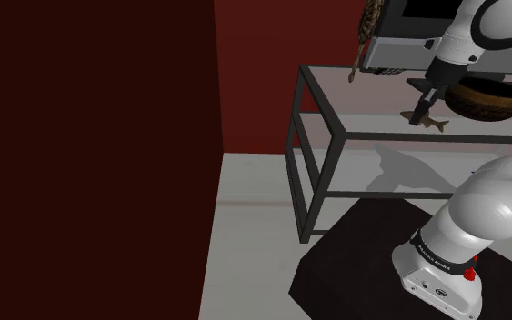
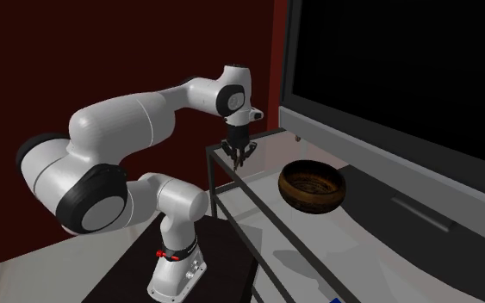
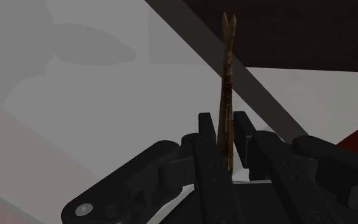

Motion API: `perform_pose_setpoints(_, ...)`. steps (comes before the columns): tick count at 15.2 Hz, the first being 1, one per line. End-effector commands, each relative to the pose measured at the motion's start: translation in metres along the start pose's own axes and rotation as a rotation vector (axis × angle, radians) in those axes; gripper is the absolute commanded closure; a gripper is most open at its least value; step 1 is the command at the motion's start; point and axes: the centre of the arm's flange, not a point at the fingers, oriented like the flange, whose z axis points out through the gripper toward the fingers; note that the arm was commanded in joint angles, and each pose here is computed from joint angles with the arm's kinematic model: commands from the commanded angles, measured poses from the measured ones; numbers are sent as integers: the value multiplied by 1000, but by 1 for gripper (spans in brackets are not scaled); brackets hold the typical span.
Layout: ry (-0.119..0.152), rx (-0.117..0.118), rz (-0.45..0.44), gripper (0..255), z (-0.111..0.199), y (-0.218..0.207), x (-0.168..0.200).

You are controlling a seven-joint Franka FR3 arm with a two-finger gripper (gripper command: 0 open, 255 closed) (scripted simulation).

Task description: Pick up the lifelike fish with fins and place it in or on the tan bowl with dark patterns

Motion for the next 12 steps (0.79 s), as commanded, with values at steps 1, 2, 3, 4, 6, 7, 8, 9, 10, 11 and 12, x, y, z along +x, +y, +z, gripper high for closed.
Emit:
perform_pose_setpoints(1,0,0,0,255,-11,0,0)
perform_pose_setpoints(2,0,0,0,255,-16,0,0)
perform_pose_setpoints(3,0,0,0,255,-22,0,0)
perform_pose_setpoints(4,0,0,0,255,-27,0,1)
perform_pose_setpoints(6,0,0,0,255,-37,0,1)
perform_pose_setpoints(7,0,0,0,255,-43,0,1)
perform_pose_setpoints(8,0,0,0,255,-48,0,1)
perform_pose_setpoints(9,0,0,0,255,-53,0,1)
perform_pose_setpoints(10,0,0,0,255,-59,0,2)
perform_pose_setpoints(11,0,0,0,255,-64,0,2)
perform_pose_setpoints(12,0,0,0,255,-69,0,2)
